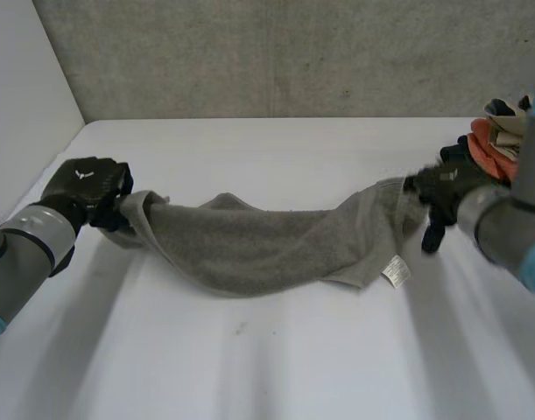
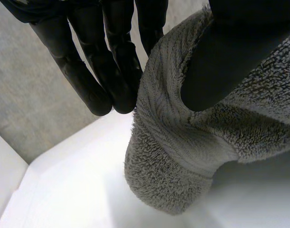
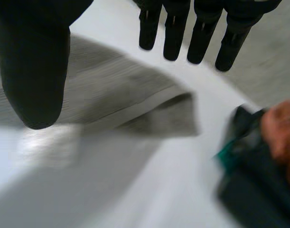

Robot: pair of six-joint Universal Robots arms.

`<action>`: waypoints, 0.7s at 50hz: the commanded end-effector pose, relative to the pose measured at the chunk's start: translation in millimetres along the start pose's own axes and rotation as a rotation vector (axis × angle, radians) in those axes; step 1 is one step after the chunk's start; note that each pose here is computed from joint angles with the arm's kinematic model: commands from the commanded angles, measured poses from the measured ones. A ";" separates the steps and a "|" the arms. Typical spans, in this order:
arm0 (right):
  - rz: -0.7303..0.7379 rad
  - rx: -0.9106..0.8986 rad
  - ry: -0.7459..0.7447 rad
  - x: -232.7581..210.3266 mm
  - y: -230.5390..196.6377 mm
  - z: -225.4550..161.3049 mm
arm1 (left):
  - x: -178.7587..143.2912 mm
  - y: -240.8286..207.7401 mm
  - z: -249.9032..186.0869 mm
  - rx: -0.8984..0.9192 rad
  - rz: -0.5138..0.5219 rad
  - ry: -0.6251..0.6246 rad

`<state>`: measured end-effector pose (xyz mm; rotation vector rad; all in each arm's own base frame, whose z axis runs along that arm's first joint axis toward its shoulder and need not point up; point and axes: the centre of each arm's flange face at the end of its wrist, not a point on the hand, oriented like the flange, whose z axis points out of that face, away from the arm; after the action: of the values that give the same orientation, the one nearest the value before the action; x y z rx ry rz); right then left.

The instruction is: Fold the laundry.

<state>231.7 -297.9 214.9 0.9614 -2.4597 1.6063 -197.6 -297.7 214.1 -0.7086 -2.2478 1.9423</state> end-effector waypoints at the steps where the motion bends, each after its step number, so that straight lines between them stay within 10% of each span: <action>1: 0.061 -0.054 -0.198 -45.8 41.0 -21.3 | 1.3 -12.2 -5.7 0.041 -0.007 0.006; 22: 0.025 0.148 -0.040 -67.0 49.3 39.0 | -2.2 -18.1 -9.7 0.049 -0.040 -0.029; 35: -0.142 -0.160 -0.261 -5.5 18.1 -38.7 | 0.6 -5.6 -35.3 -0.140 0.002 0.003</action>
<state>246.5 -280.4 177.9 1.0527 -2.4633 1.6799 -190.6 -284.6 239.0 -0.6070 -2.2365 1.9798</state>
